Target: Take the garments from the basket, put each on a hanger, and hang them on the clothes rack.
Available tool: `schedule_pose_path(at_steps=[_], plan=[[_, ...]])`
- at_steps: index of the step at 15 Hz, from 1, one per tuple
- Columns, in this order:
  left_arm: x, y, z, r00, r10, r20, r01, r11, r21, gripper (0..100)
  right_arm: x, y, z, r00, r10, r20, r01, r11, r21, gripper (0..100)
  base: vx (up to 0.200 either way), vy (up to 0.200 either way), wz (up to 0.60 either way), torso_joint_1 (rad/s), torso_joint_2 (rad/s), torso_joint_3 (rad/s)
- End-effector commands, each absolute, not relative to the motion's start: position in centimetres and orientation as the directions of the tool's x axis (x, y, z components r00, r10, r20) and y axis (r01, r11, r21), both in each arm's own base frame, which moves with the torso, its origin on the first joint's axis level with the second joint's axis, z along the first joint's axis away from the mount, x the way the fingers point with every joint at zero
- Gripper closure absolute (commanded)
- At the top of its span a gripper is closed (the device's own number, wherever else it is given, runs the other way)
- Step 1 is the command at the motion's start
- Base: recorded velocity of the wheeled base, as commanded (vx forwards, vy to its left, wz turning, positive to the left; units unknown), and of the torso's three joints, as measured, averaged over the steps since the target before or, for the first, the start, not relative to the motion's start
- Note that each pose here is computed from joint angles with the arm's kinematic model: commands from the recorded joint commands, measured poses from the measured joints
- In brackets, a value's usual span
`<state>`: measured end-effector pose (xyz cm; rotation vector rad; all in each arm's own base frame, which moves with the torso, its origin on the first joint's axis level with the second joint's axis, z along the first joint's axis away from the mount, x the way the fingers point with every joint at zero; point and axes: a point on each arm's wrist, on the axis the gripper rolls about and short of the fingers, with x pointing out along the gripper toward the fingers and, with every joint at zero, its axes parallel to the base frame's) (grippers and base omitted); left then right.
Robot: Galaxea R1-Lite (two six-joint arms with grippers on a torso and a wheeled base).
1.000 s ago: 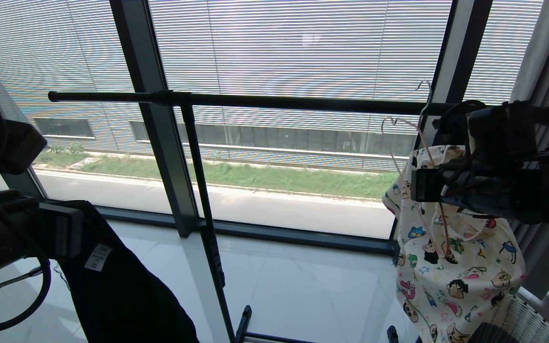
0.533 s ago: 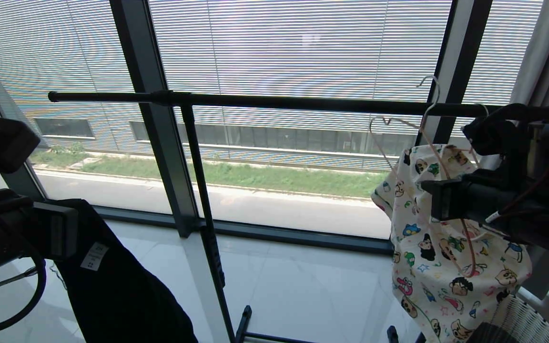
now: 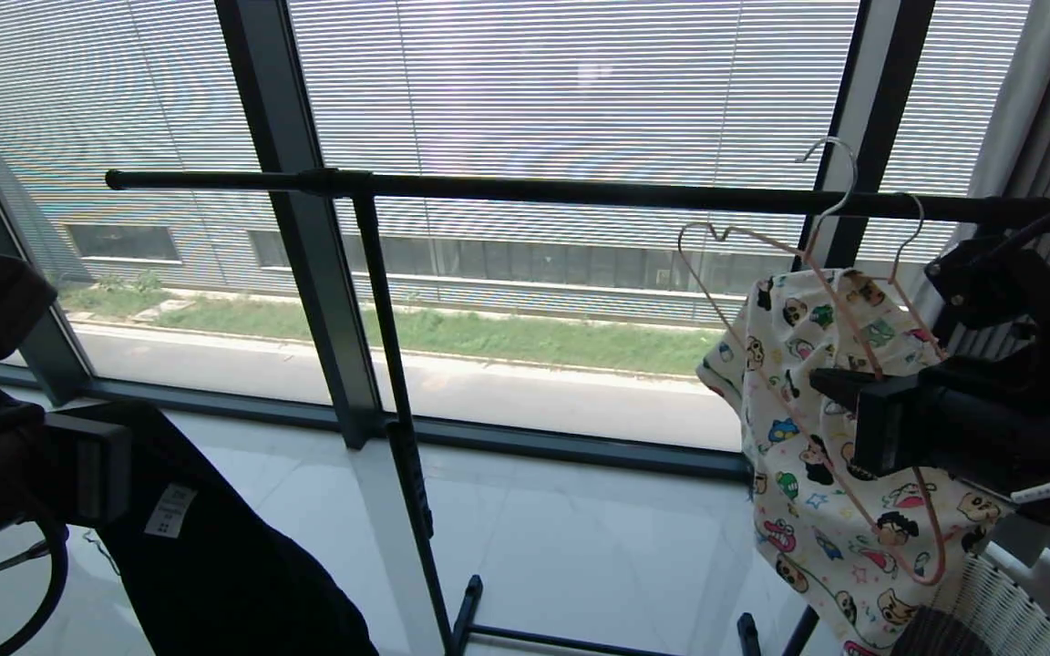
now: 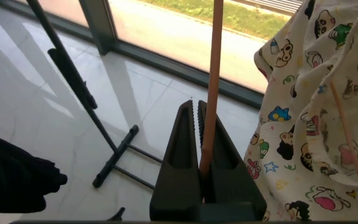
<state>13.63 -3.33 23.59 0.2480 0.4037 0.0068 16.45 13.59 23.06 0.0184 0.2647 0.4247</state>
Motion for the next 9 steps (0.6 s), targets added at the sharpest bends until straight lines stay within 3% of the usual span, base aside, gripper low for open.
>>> schedule_pose_path(at_steps=[1, 9], plan=[[13.5, -3.3, 23.7, 0.922, 0.055, -0.383, 0.041, 0.970, 0.239, 100, 15.4, 13.1, 23.4, 0.874, 0.428, -0.228, -0.422, 0.903, 0.079, 100, -0.200, 0.000, 0.00, -0.007, 0.00, 0.007], [14.0, -2.8, 24.3, 0.937, 0.089, -0.338, 0.017, 0.955, 0.297, 100, 13.4, 12.0, 21.7, 0.854, 0.449, -0.261, -0.448, 0.892, 0.068, 100, -0.200, 0.000, 0.00, -0.001, 0.00, 0.005]])
